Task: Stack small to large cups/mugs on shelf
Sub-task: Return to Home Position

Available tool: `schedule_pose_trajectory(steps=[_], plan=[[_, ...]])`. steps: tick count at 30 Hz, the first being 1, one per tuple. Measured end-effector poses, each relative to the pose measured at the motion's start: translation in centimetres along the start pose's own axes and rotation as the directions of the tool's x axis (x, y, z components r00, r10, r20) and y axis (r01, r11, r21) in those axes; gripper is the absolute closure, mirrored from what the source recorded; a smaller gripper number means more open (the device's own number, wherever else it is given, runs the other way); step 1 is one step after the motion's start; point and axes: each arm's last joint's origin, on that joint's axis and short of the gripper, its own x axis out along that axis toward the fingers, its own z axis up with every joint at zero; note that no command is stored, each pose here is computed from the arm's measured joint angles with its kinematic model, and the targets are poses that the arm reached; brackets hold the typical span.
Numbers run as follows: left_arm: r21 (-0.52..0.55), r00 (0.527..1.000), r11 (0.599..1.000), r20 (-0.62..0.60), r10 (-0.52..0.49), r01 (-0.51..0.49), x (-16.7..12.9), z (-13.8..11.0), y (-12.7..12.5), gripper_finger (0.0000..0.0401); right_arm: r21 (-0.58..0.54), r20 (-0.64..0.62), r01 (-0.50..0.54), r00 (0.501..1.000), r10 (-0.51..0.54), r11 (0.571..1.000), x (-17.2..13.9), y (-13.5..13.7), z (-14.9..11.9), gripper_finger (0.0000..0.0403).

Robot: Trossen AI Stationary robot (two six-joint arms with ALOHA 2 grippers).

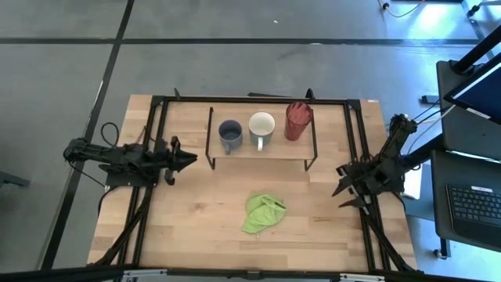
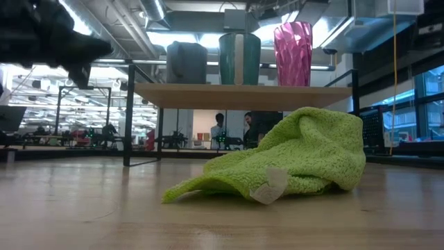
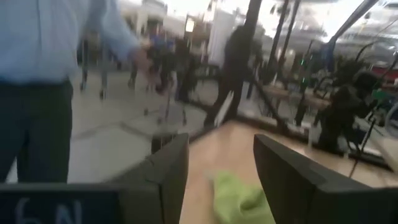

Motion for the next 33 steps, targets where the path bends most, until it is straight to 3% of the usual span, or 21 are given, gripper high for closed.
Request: schedule_pose_trajectory(steps=[3,9,33], plan=[[0.03,0.999,1.0,-0.053,0.008,-0.006,0.0,-0.49,0.14,0.0346,-0.048,-0.076,-0.018,0.997,0.014,0.999,-0.02,0.15,-0.78,0.0221],[0.027,0.995,0.998,-0.077,-0.058,0.06,-0.01,-0.58,-0.05,0.0346,-0.05,-0.08,-0.019,0.997,0.015,0.999,0.03,0.18,-0.81,0.0221],[0.027,0.995,0.998,-0.077,-0.06,0.062,-0.01,-0.58,-0.06,0.0346,-0.05,-0.08,-0.019,0.997,0.014,0.999,0.03,0.17,-0.8,0.0221]])
